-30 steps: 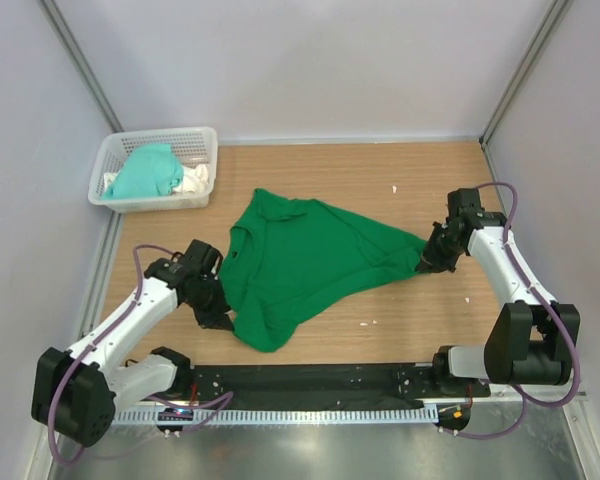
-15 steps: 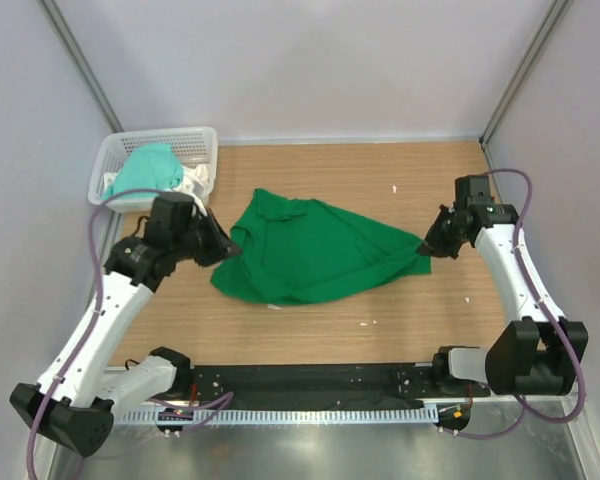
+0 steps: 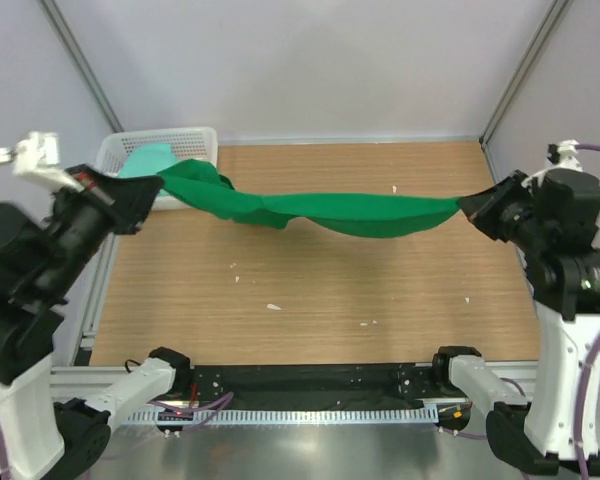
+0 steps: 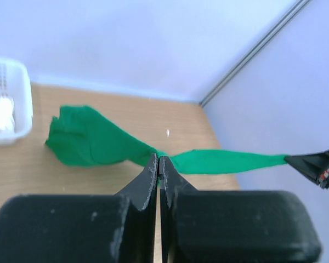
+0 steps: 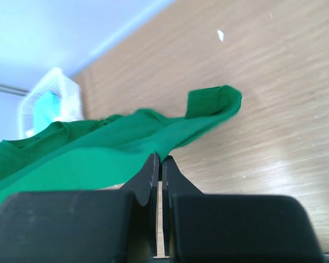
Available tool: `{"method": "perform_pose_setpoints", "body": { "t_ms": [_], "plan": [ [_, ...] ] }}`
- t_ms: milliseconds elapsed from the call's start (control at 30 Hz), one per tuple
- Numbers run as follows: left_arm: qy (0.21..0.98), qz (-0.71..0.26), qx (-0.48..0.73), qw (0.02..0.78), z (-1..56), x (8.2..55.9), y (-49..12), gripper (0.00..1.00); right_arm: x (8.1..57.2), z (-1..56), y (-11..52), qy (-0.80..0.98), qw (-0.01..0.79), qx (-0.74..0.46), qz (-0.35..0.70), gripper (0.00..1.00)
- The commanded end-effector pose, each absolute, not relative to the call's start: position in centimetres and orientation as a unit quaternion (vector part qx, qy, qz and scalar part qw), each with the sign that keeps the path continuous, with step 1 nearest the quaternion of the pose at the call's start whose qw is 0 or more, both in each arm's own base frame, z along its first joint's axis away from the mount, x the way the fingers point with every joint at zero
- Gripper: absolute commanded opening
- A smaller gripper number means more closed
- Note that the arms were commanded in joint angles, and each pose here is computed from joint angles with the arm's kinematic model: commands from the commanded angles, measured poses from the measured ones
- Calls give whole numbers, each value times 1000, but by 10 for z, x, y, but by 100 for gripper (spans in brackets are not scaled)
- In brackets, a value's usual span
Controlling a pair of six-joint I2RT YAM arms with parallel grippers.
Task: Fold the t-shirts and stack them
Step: Flatten the tshirt out
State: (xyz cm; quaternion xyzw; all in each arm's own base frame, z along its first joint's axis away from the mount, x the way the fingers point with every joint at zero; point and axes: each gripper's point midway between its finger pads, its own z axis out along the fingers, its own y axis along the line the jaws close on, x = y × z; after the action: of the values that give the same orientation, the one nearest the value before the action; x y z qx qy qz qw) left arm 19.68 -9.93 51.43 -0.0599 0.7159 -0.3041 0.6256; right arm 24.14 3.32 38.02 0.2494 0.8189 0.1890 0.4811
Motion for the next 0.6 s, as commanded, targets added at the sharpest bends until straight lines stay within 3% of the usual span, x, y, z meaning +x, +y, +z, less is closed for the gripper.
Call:
{"method": "perform_pose_setpoints", "body": {
  "t_ms": [0, 167, 267, 433, 567],
  "plan": [
    [664, -280, -33, 693, 553, 133, -63, 0, 189, 427, 45, 791, 529, 214, 222, 1],
    [566, -317, -6, 761, 601, 54, -37, 0, 111, 482, 59, 732, 600, 173, 272, 1],
    [559, -342, -5, 755, 608, 43, -35, 0, 81, 492, 60, 719, 608, 181, 282, 1],
    [607, -340, 0, 719, 591, 97, -64, 0, 99, 477, 43, 726, 587, 252, 255, 1],
    [680, -293, 26, 672, 545, 190, -109, 0, 177, 411, 27, 779, 509, 308, 199, 1]
  ]
}}
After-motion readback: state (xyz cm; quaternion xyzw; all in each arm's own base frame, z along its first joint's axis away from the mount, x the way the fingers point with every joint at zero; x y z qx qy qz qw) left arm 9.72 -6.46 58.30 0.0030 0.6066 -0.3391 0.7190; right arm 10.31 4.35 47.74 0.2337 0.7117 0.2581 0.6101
